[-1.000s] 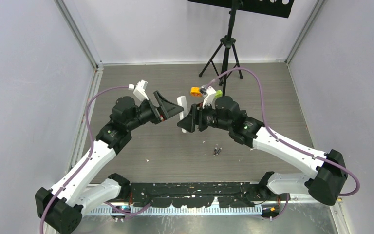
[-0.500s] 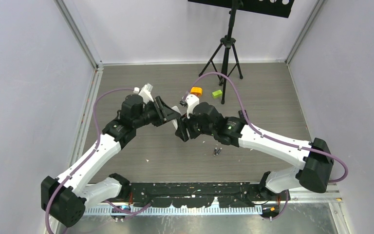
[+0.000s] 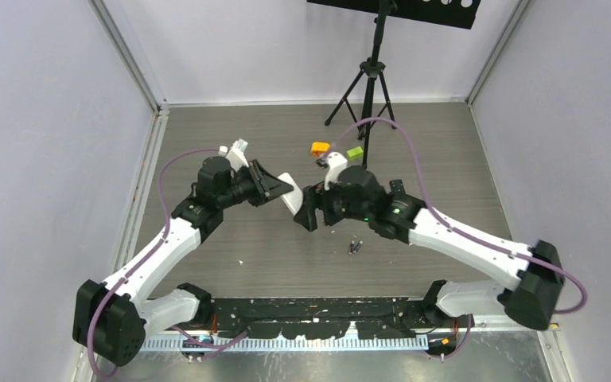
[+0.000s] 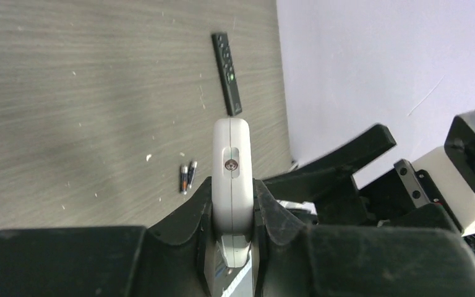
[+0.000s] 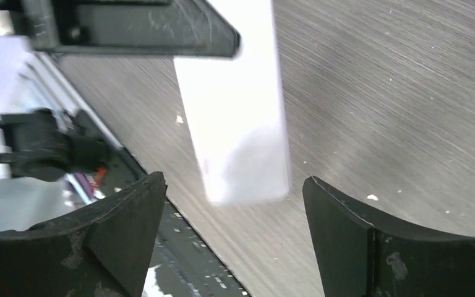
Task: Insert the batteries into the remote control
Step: Remove the battery cover from the remote control.
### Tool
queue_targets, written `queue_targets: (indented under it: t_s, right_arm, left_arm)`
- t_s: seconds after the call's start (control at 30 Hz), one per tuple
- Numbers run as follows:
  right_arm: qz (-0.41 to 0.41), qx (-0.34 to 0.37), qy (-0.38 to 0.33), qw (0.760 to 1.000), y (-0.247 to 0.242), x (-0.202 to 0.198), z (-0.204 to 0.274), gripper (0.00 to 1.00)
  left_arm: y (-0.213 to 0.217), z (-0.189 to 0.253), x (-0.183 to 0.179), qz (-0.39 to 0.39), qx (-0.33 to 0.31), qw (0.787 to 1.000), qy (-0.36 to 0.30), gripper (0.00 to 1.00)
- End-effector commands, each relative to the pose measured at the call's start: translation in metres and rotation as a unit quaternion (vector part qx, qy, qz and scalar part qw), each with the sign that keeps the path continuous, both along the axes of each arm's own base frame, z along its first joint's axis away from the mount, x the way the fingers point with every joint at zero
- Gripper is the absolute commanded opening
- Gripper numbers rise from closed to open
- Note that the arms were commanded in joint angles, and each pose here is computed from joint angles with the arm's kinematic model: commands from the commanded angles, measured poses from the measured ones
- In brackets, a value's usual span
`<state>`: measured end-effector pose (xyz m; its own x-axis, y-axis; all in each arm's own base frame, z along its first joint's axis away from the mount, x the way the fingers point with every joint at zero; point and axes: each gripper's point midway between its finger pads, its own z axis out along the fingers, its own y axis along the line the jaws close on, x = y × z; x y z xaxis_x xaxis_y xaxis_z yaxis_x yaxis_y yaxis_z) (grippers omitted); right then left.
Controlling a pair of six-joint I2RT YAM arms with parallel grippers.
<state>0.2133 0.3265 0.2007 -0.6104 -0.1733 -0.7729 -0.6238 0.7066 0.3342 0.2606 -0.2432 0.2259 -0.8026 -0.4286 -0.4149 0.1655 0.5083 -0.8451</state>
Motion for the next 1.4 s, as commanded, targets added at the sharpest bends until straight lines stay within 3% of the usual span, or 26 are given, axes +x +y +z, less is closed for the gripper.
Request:
queue_targets:
  t_s: [0.0,0.1,0.27,0.4,0.57,0.77,1.0,1.37]
  right_arm:
    - [-0.009,0.189,0.023,0.982,-0.007,-0.016,0.072,0.87]
    - [-0.094,0.279,0.022,0.956,-0.030,-0.007,0.094,0.90]
    - [-0.163,0.426,0.055,0.888,-0.034,0.010,0.111,0.90]
    - [-0.174,0.473,0.098,0.858,-0.020,0.020,0.122,0.88]
    - [-0.179,0.500,0.118,0.839,-0.012,0.028,0.129,0.76]
    - [-0.158,0.513,0.135,0.833,0.001,0.028,0.134,0.53]
    - [-0.100,0.522,0.148,0.834,0.016,0.015,0.140,0.43]
    - [-0.015,0.514,0.087,0.853,0.017,-0.007,0.133,0.12]
  left_arm:
    - [0.009,0.040,0.016,0.001,-0.084,0.994,-0.067,0.00]
    - [0.013,0.050,0.019,0.007,-0.119,0.990,-0.076,0.00]
    - [0.014,0.075,0.017,0.013,-0.183,0.978,-0.097,0.00]
    - [0.018,0.093,0.011,0.021,-0.209,0.971,-0.113,0.00]
    - [0.024,0.107,0.001,0.027,-0.215,0.968,-0.126,0.00]
    - [0.025,0.116,-0.004,0.026,-0.225,0.965,-0.131,0.00]
    - [0.026,0.126,-0.001,0.033,-0.242,0.961,-0.128,0.00]
    - [0.035,0.140,0.003,0.071,-0.306,0.948,-0.059,0.00]
